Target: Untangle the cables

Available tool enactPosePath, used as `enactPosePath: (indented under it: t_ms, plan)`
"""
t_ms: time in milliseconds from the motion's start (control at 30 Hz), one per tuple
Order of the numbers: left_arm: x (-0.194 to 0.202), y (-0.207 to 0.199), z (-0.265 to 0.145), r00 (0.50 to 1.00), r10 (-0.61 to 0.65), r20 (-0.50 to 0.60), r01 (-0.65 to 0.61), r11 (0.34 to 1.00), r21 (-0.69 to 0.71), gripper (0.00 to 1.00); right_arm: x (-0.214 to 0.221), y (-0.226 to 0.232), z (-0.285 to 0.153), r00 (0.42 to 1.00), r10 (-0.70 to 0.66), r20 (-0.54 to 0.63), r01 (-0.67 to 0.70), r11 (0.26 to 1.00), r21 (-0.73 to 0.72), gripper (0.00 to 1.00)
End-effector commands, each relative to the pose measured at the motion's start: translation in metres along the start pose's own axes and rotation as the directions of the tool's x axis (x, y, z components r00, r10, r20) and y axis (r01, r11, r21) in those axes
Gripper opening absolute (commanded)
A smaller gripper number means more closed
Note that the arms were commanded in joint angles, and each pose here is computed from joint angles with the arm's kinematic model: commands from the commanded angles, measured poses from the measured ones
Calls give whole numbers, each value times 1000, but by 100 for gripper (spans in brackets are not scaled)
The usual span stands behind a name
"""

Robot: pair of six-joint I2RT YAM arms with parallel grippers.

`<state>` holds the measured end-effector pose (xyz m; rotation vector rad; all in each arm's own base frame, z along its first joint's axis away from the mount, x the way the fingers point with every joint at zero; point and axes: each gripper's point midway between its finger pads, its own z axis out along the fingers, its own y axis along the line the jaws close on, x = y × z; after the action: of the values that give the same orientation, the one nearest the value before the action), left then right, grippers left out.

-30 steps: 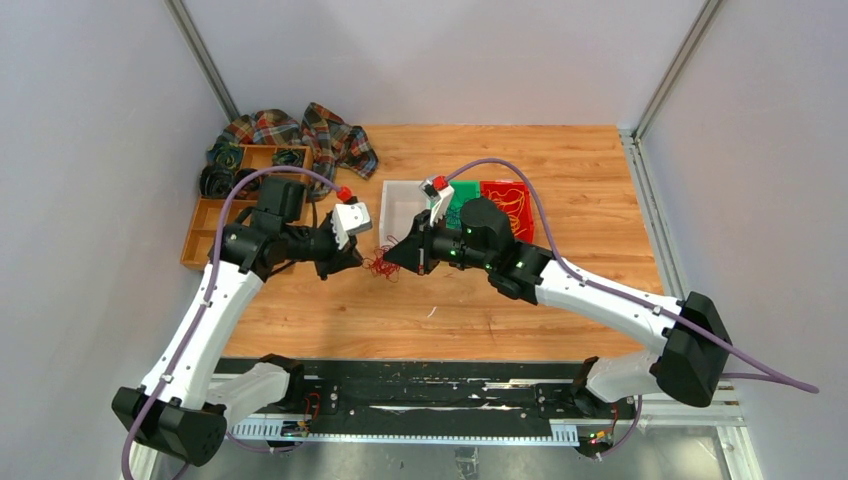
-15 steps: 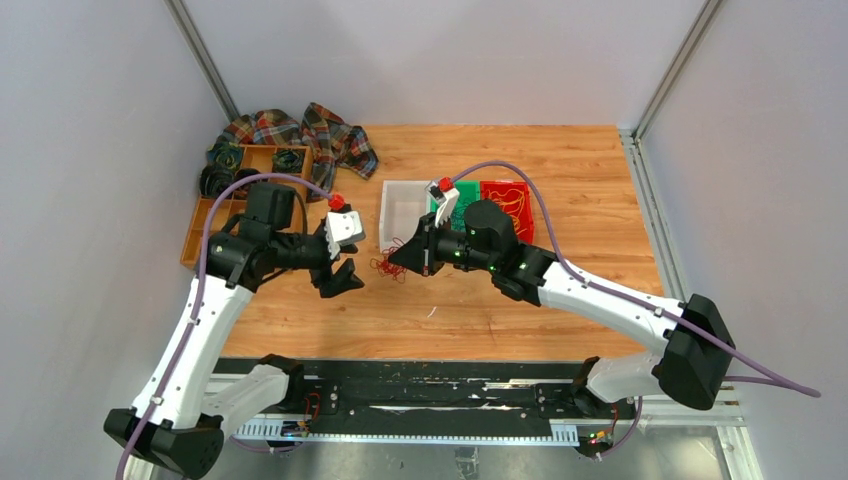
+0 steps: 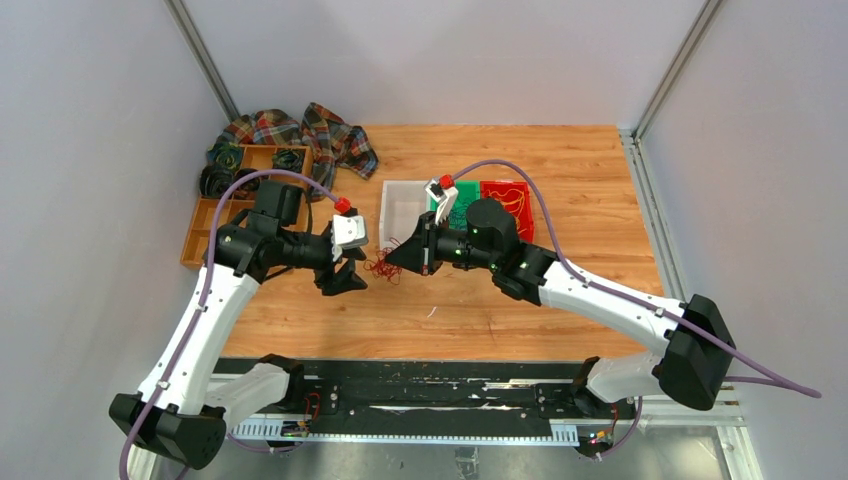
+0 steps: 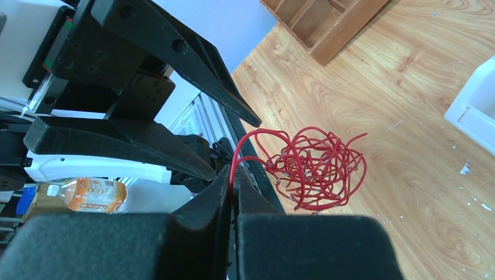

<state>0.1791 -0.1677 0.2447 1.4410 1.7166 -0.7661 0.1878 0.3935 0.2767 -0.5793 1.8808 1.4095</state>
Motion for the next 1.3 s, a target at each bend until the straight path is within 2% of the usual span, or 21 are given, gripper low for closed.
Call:
enactPosePath:
  t_ms: [0, 167, 367, 533, 600, 733, 933, 967, 1033, 1100, 1200, 1267]
  plan:
    - [-10, -4, 0, 999, 26, 46, -28, 999, 36, 61, -28, 23, -8, 997, -3, 72, 8, 997, -75, 1]
    - [-14, -5, 2, 998, -5, 61, 1, 998, 63, 55, -31, 27, -7, 997, 6, 83, 2, 996, -95, 1]
    - [-11, 3, 5, 998, -48, 31, 47, 998, 52, 40, -30, 28, -6, 997, 12, 81, -4, 995, -101, 1]
    - [-8, 31, 2, 992, -124, -4, 123, 987, -104, 14, -27, 21, -8, 997, 8, 81, -2, 997, -80, 1]
    - [-7, 42, -4, 991, -133, -9, 129, 973, -189, 8, -25, 16, -11, 997, 6, 81, -2, 998, -59, 1]
    - [-15, 55, -18, 990, -137, 34, 141, 936, -321, 1, -20, 6, -16, 997, 4, 82, -3, 1000, -20, 1]
    - [-31, 67, -36, 980, -174, 95, 199, 881, -429, 1, -7, -19, -25, 999, -28, 47, 24, 996, 89, 3]
    - [-32, 68, -38, 977, -189, 100, 214, 873, -438, 1, -6, -25, -29, 998, -50, 39, 45, 991, 125, 7]
    - [-33, 66, -40, 973, -206, 105, 231, 868, -439, 1, -12, -38, -41, 991, -130, 26, 121, 967, 225, 25]
    - [-35, 64, -41, 968, -223, 115, 251, 863, -438, 1, -23, -46, -55, 977, -210, 22, 193, 931, 308, 38]
    - [-41, 57, -40, 959, -244, 142, 281, 868, -409, 1, -42, -41, -67, 951, -307, 38, 277, 899, 340, 64]
    - [-45, 53, -38, 950, -270, 159, 311, 873, -377, 1, -50, -33, -66, 936, -347, 62, 309, 891, 332, 72]
